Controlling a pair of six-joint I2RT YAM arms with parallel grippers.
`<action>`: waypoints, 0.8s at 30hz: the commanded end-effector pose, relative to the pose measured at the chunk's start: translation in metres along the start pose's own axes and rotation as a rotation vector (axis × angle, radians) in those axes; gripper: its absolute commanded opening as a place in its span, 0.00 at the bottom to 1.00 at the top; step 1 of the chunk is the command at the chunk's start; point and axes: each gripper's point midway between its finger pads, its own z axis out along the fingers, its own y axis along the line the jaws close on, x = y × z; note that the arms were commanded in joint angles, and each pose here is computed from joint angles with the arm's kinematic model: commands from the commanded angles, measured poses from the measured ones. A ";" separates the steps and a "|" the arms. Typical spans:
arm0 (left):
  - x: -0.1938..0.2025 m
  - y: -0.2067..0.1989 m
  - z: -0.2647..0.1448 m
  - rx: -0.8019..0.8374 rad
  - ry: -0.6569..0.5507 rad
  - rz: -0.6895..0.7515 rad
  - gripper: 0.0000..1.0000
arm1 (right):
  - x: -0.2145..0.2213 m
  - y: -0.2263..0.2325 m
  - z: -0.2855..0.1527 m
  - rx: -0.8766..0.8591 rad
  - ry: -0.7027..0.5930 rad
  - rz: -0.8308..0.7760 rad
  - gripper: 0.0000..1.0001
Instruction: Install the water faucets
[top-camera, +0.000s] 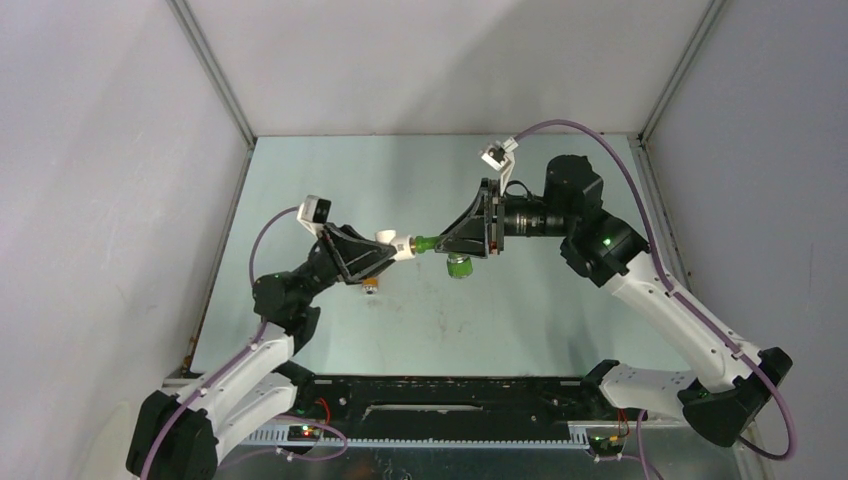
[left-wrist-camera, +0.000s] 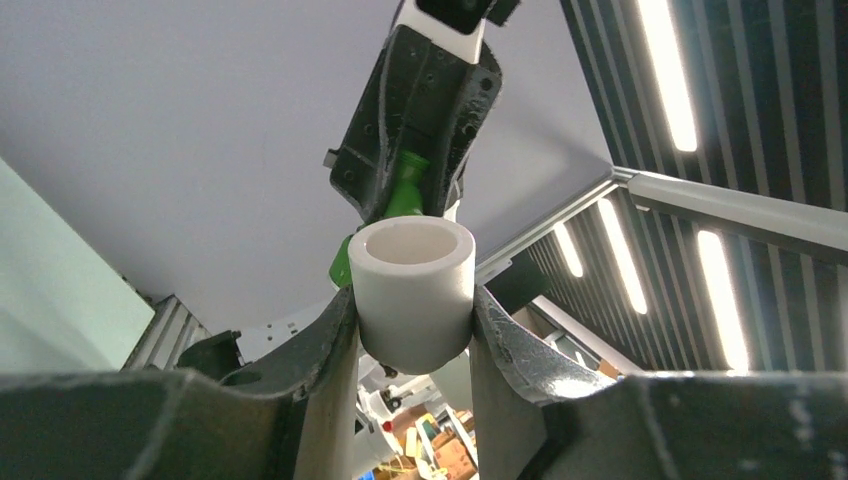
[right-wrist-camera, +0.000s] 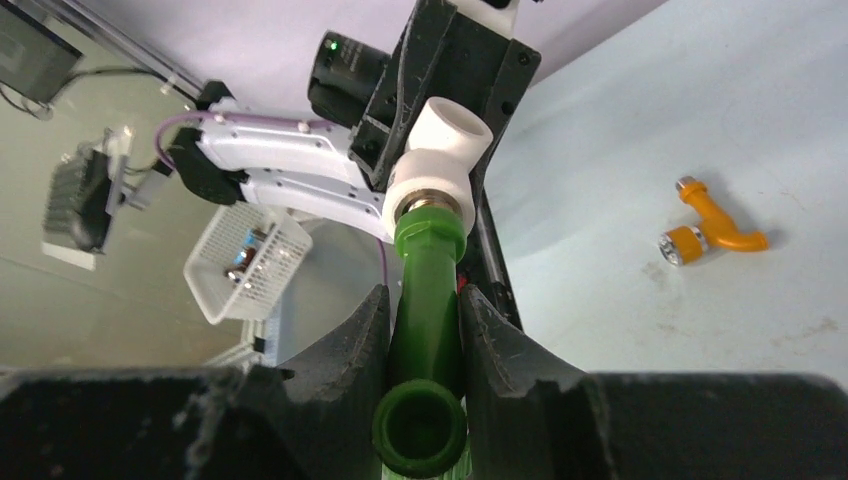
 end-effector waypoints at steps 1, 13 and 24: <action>0.007 -0.020 0.003 0.046 0.043 0.052 0.00 | -0.002 0.005 0.002 0.026 0.018 -0.126 0.00; 0.011 -0.017 0.003 0.016 0.067 0.062 0.00 | 0.000 0.008 0.002 0.032 0.052 -0.151 0.00; 0.008 -0.016 0.004 0.004 0.046 0.130 0.00 | 0.002 0.019 0.010 -0.027 -0.014 0.131 0.00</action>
